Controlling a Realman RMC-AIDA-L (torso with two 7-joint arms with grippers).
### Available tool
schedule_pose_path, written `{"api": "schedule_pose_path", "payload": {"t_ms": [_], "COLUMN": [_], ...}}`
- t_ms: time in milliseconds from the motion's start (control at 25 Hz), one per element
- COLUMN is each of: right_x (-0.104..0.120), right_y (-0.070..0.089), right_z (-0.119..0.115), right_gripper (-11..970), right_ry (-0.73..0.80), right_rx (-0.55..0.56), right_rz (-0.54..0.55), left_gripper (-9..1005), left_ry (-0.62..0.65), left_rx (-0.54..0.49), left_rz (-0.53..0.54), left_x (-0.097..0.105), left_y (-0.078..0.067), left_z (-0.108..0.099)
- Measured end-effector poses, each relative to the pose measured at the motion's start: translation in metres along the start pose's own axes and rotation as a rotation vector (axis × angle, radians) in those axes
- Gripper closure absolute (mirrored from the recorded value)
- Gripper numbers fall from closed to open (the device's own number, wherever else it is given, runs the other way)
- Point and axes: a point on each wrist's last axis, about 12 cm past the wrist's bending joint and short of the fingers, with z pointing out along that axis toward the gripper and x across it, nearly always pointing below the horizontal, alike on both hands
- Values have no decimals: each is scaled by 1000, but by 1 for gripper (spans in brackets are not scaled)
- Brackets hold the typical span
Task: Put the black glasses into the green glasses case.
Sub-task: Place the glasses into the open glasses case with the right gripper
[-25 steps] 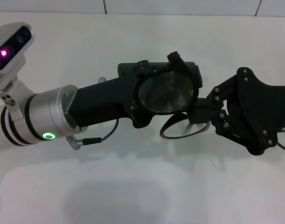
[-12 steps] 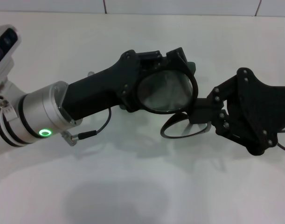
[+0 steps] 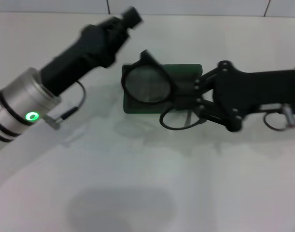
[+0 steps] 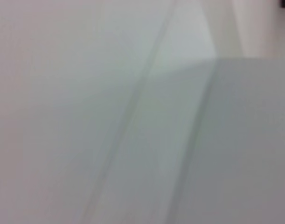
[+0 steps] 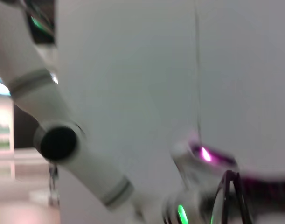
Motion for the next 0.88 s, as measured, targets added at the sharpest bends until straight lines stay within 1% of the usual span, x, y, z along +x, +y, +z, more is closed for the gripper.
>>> {"api": "schedule_pose_path", "payload": {"t_ms": [40, 120, 160, 200, 280, 320, 360, 520, 600, 720, 880], "right_x": [-2, -9, -14, -14, -19, -21, -21, -21, -24, -31, -40], "right_y": [-6, -27, -41, -41, -54, -57, -61, -69, -72, -77, -83], "right_z": [4, 19, 34, 34, 54, 60, 69, 90, 97, 104, 110], "right_gripper": [924, 923, 923, 923, 923, 923, 924, 924, 923, 923, 923], "right_ry": [47, 217, 363, 363, 526, 570, 654, 852, 880, 883, 894], "right_rx": [3, 28, 43, 43, 42, 41, 37, 32, 33, 50, 76], "right_rz": [19, 102, 156, 156, 190, 196, 203, 198, 188, 171, 153], "left_gripper": [939, 938, 938, 938, 938, 937, 937, 936, 936, 935, 934], "left_ry": [-16, -40, -47, -54, -50, -45, -36, -1, 17, 35, 48], "left_rx": [-31, -76, -100, -131, -173, -193, -207, -246, -264, -296, -314], "left_rz": [20, 53, 64, 74, 85, 87, 89, 126, 150, 173, 171], "left_x": [-3, -8, -11, -14, -17, -18, -17, -8, 0, 10, 16], "left_y": [2, 5, 6, 7, 9, 9, 9, 4, -2, -10, -15], "left_z": [-7, -20, -29, -40, -54, -61, -65, -81, -89, -100, -108]}}
